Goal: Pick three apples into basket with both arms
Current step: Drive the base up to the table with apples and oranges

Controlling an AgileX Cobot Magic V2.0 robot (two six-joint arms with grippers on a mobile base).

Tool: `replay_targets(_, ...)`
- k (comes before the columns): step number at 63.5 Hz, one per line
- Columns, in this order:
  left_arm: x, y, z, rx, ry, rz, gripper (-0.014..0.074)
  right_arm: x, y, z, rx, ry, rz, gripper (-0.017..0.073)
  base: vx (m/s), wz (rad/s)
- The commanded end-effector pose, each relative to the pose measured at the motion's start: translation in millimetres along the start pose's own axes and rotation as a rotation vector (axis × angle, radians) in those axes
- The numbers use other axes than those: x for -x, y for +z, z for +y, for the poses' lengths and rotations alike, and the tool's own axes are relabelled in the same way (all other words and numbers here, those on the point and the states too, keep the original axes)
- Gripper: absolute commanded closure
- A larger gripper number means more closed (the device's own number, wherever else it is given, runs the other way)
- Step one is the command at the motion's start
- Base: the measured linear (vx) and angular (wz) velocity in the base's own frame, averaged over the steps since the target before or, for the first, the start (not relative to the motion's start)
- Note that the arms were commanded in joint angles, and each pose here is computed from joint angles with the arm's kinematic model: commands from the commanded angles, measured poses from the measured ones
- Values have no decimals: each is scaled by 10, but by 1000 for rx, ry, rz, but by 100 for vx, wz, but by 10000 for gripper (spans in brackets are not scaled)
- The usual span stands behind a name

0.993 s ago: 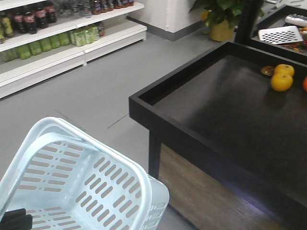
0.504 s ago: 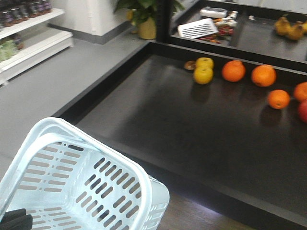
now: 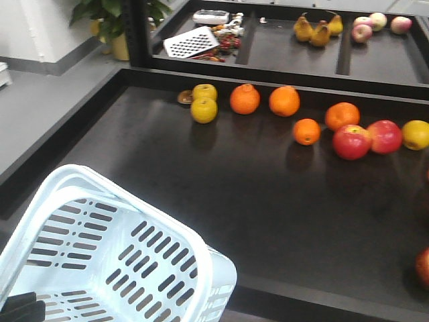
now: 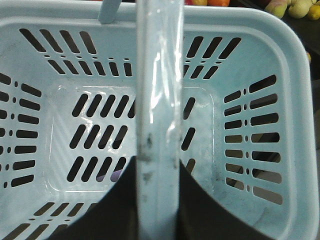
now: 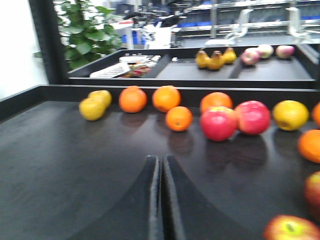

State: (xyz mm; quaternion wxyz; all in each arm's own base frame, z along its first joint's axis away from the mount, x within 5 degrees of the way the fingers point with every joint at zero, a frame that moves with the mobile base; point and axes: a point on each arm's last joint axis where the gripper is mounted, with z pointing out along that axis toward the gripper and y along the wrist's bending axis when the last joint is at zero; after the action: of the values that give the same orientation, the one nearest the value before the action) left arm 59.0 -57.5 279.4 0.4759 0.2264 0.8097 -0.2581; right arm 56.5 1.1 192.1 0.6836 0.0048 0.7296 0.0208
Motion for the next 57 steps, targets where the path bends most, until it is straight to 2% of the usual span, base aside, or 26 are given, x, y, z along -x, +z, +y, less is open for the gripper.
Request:
replay_targets(1,176,-49,-13,5,-31,-120,600,30,-4,0,-2,-17,-74,564,10,-37)
replay_targets(27,176,-49,-13,5,-31,-120,600,30,-4,0,-2,-17,-74,564,9,-33)
replay_targets(57,176,-49,-13,5,-31,-120,600,30,-4,0,-2,-17,-74,564,9,-18)
